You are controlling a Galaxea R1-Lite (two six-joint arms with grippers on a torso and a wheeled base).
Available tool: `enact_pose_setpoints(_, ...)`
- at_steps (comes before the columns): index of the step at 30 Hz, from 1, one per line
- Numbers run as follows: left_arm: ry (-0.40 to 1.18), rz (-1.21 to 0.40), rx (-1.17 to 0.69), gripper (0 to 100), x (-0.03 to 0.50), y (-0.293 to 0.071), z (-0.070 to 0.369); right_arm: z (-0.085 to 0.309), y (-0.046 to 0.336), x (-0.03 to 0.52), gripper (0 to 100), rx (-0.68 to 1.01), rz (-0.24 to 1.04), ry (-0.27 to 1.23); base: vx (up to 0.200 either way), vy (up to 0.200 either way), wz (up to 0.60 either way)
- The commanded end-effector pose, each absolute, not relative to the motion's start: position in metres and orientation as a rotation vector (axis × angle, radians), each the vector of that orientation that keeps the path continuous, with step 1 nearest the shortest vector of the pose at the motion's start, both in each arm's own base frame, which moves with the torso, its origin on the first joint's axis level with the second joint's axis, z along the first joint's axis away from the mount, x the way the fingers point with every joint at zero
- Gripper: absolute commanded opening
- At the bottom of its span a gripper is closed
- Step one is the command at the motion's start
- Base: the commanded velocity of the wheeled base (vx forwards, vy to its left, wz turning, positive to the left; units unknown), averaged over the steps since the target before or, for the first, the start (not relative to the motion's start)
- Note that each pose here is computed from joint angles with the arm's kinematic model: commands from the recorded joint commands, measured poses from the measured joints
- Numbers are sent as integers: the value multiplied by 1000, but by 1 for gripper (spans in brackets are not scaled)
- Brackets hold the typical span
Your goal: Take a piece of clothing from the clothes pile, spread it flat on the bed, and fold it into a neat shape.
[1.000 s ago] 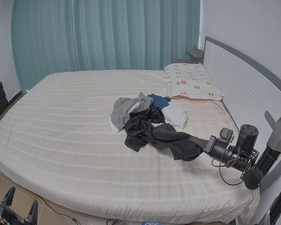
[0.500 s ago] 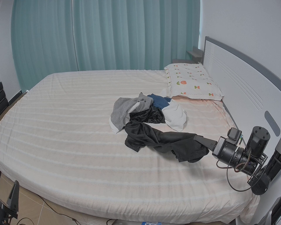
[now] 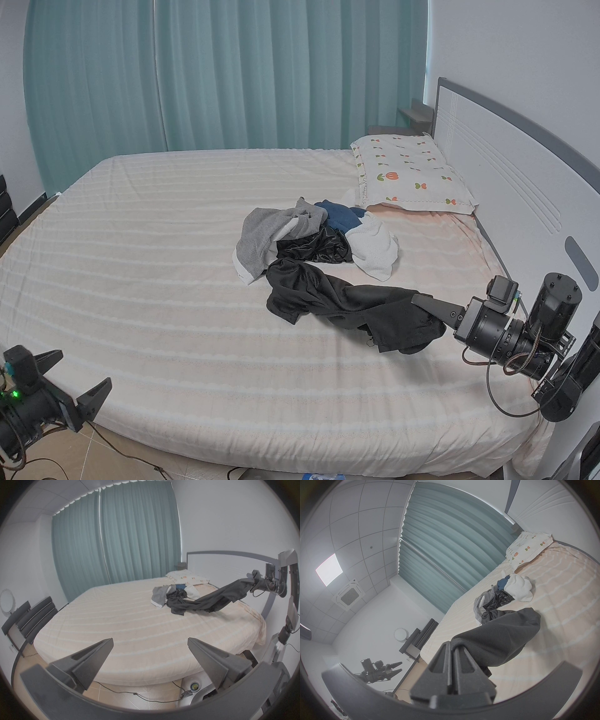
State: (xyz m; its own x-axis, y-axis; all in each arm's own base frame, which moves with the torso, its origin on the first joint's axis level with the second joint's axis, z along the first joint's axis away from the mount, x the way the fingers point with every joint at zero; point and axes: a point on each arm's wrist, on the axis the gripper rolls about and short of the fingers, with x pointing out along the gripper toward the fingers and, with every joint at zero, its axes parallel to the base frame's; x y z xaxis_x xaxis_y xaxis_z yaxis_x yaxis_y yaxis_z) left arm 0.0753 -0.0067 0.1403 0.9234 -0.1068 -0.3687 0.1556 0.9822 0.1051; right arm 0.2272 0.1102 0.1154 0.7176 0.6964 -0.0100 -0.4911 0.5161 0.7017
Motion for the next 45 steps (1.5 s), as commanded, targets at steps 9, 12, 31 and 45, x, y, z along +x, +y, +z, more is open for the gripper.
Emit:
enact_pose_setpoints(9, 567, -219, 76, 100, 228, -134, 66, 107, 114, 225, 0, 730, 726, 346, 0, 0, 0)
enact_pose_setpoints(12, 516, -214, 78, 100, 241, -159, 64, 105, 114, 227, 0, 732, 719, 354, 0, 0, 0)
enact_pose_setpoints(31, 394, -319, 35, 100, 276, -224, 32, 137, 114, 207, 0, 731, 799, 245, 0, 0, 0)
enact_pose_setpoints(45, 336, -343, -97, 100, 301, -251, 22, 154, 120, 185, 0, 729, 888, 215, 0, 0, 0)
